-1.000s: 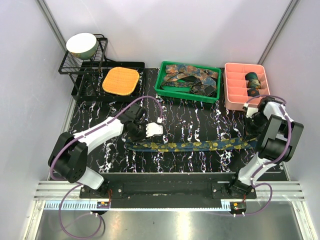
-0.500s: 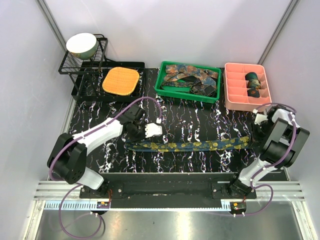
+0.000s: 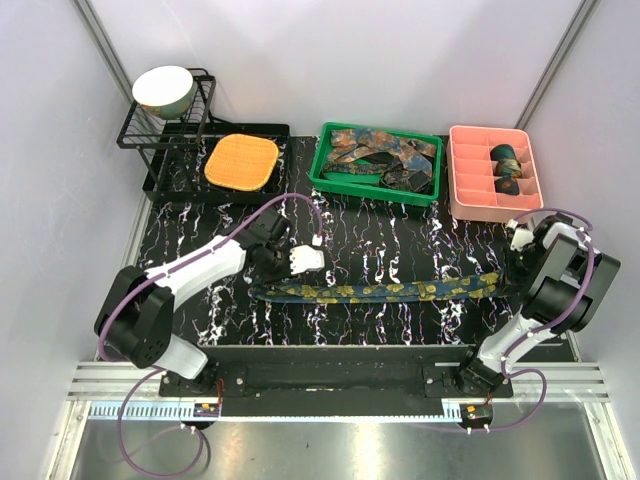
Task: Roll the ties
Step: Flatten out the tie at the center of the board.
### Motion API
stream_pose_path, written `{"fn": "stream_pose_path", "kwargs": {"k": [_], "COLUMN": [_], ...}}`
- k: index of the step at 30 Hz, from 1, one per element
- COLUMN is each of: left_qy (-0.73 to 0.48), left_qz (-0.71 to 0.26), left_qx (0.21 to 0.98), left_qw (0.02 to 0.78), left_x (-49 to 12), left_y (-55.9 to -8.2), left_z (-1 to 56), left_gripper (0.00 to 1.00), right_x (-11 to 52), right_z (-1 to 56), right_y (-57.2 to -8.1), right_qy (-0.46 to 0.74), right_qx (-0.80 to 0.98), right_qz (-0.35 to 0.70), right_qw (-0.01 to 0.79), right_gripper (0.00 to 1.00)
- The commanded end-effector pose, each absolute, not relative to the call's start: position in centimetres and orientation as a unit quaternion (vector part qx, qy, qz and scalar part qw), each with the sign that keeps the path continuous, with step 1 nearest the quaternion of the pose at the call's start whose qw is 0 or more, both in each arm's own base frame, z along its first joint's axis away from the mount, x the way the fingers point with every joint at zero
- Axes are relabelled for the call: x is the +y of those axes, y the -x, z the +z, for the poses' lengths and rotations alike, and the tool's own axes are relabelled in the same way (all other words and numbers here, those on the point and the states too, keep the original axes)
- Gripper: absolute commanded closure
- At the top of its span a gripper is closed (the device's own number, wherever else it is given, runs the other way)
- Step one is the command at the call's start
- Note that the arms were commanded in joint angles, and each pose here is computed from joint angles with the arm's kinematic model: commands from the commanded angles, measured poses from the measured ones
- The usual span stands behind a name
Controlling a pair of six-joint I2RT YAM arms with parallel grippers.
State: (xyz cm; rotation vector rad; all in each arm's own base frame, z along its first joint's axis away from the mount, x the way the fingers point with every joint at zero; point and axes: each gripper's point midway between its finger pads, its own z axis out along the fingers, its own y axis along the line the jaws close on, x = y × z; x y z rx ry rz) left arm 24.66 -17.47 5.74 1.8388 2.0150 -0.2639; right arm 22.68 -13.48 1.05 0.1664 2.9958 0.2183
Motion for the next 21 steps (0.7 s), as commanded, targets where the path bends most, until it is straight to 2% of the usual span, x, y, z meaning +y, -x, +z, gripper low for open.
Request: {"fn": "stream_pose_path", "kwargs": {"k": [1,4,6,8,10,13,21], "left_qy": [-0.660,-0.672,-0.676,-0.676,-0.674,-0.677,-0.685], "left_qz": [-0.074,-0.072,-0.071,-0.071,-0.073,-0.082,-0.084], "left_qx": [0.722,0.713,0.711,0.712,0.715,0.715,0.713], "left_qw": [0.192,0.185,0.178,0.175,0.170,0.157,0.119], "left_x": [-16.7,-16.0,-15.5,-15.4,-15.4,-15.6,-13.1], "left_y": [-24.9,-24.0,-23.5,-23.4,-23.3,-23.2,-21.6], "left_z": [5.0,4.8,4.4,4.3,4.1,3.9,3.3], "left_gripper": [0.67,0.68,0.61,0.47,0.43,0.43,0.72], "right_x": [-15.4,-15.6,-15.6,-15.6,-15.6,-15.7,-16.3], "right_z": [-0.6,-0.6,-0.6,-0.6,-0.7,-0.7,-0.8], "right_y": [-23.0,-23.1,-23.1,-23.0,-22.9,-22.8,-22.8], "right_qy": [-0.065,-0.069,-0.069,-0.069,-0.070,-0.071,-0.075], "right_qx": [0.995,0.995,0.995,0.995,0.995,0.995,0.995], "right_qz": [0.040,0.037,0.038,0.036,0.036,0.035,0.026], "right_qw": [0.065,0.065,0.065,0.063,0.062,0.060,0.057], "right_gripper": [1.00,1.00,1.00,1.00,1.00,1.00,1.00]}}
